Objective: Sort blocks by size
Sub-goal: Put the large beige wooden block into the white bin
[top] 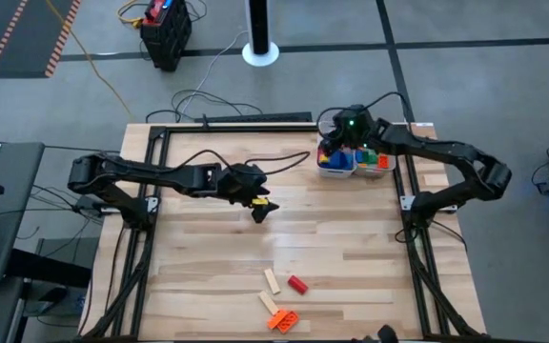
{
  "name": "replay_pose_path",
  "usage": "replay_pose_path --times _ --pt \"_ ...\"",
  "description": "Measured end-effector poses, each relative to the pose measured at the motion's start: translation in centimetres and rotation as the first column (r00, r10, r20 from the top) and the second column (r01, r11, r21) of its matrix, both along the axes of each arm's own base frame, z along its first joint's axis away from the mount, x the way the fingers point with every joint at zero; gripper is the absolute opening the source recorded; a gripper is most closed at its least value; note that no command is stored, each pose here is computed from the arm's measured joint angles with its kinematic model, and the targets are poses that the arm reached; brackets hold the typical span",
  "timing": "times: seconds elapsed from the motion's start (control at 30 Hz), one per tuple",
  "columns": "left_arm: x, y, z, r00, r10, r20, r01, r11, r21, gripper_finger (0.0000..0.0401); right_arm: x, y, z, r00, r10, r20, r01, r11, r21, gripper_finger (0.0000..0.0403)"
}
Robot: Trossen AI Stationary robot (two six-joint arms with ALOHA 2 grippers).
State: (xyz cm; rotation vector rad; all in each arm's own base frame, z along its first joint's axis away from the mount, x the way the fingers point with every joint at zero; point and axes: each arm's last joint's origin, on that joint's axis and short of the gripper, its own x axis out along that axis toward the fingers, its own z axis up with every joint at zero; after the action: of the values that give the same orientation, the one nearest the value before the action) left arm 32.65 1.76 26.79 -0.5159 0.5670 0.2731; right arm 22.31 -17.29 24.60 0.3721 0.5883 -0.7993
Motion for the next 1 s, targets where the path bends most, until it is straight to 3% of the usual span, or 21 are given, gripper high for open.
replay_pose_path --times 0.13,0.27,0.57,0.73,0.8,0.9,1.0 --pt "0.1 -0.4 0.1 1.0 -0.008 0.012 0.008 1.0 -0.006 0.0304 -0.3 -0.7 0.2 0.997 -0.015 -0.081 0.004 0.993 -0.122 0.0152" --pt "0.1 -0.7 0.1 1.0 -0.007 0.015 0.008 1.0 -0.02 0.0304 -0.8 -1.4 0.3 0.993 -0.014 -0.114 -0.005 0.987 -0.159 0.0171" --pt "0.1 -0.8 0.1 1.0 -0.007 0.01 0.007 0.999 -0.033 0.0304 -1.8 -1.2 -0.5 0.985 -0.034 -0.171 0.024 0.998 -0.058 0.0203" --pt "-0.4 -1.4 -0.5 0.989 -0.129 -0.068 0.124 0.99 -0.068 0.0304 -1.7 0.6 -0.2 0.989 -0.001 -0.145 0.007 0.999 0.037 0.0206" --pt "-0.9 -2.0 -1.1 0.971 -0.193 -0.142 0.191 0.981 -0.031 0.0304 -1.5 1.5 0.2 0.993 0.047 -0.113 -0.04 0.997 0.063 0.0206" --pt "-1.4 -3.4 -1.5 0.914 -0.337 -0.228 0.362 0.929 0.077 0.0304 -1.2 3.3 1.1 0.989 0.124 -0.077 -0.118 0.99 0.074 0.0203" --pt "-1.4 -5.0 -1.4 0.839 -0.483 -0.251 0.535 0.816 0.218 0.0304 -1.4 5.1 2.2 0.985 0.171 -0.035 -0.167 0.983 0.081 0.02"
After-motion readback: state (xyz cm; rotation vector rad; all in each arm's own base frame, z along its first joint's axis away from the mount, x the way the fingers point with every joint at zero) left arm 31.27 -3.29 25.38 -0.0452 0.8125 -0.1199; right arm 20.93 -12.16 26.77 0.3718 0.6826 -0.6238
